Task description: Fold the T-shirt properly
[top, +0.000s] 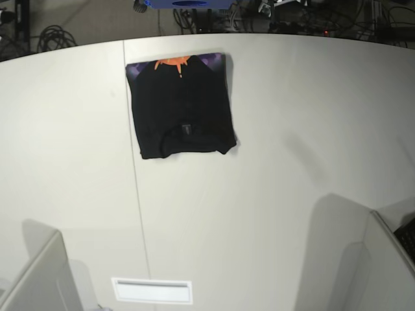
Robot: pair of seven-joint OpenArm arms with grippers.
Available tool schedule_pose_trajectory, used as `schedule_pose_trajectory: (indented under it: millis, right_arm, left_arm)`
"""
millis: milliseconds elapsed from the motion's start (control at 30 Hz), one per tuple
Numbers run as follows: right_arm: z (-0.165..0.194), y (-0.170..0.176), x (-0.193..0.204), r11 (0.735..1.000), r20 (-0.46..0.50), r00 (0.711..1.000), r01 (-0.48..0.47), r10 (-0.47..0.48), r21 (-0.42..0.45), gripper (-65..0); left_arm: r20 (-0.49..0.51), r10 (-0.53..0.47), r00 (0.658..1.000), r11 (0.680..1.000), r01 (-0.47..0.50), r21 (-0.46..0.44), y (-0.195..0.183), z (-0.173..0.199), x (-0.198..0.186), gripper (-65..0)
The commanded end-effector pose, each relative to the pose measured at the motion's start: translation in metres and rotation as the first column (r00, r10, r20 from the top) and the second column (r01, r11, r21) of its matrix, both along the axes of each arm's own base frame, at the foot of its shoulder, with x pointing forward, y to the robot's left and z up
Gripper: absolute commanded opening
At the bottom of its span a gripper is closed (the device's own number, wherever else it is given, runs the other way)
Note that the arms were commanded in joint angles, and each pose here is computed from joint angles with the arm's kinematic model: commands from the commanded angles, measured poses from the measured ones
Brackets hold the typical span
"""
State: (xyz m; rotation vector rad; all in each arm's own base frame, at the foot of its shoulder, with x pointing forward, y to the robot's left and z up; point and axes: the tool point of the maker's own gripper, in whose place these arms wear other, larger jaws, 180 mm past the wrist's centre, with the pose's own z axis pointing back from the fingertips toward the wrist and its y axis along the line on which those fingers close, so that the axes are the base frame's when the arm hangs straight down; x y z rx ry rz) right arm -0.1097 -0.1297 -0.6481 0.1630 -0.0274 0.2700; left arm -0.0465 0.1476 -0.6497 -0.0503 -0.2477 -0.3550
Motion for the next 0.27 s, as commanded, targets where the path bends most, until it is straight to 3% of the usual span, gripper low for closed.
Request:
schedule_pose_trajectory:
  millis: [0, 233]
  right_arm:
    - [0.001, 0.007, -0.002, 1.000, 0.000, 1.000, 0.001, -0.001, 0.013, -65.0]
    - [-0.001, 0.021, 0.003, 0.999, 0.003, 1.000, 0.005, -0.005, 0.032, -65.0]
  left_arm:
    - [-0.050, -0.005, 0.999, 1.000, 0.006, 0.014, 0.007, 0.001, -0.023, -65.0]
    - [-0.041, -0.009, 0.999, 0.999, 0.011, 0.048, 0.027, 0.000, -0.012, -65.0]
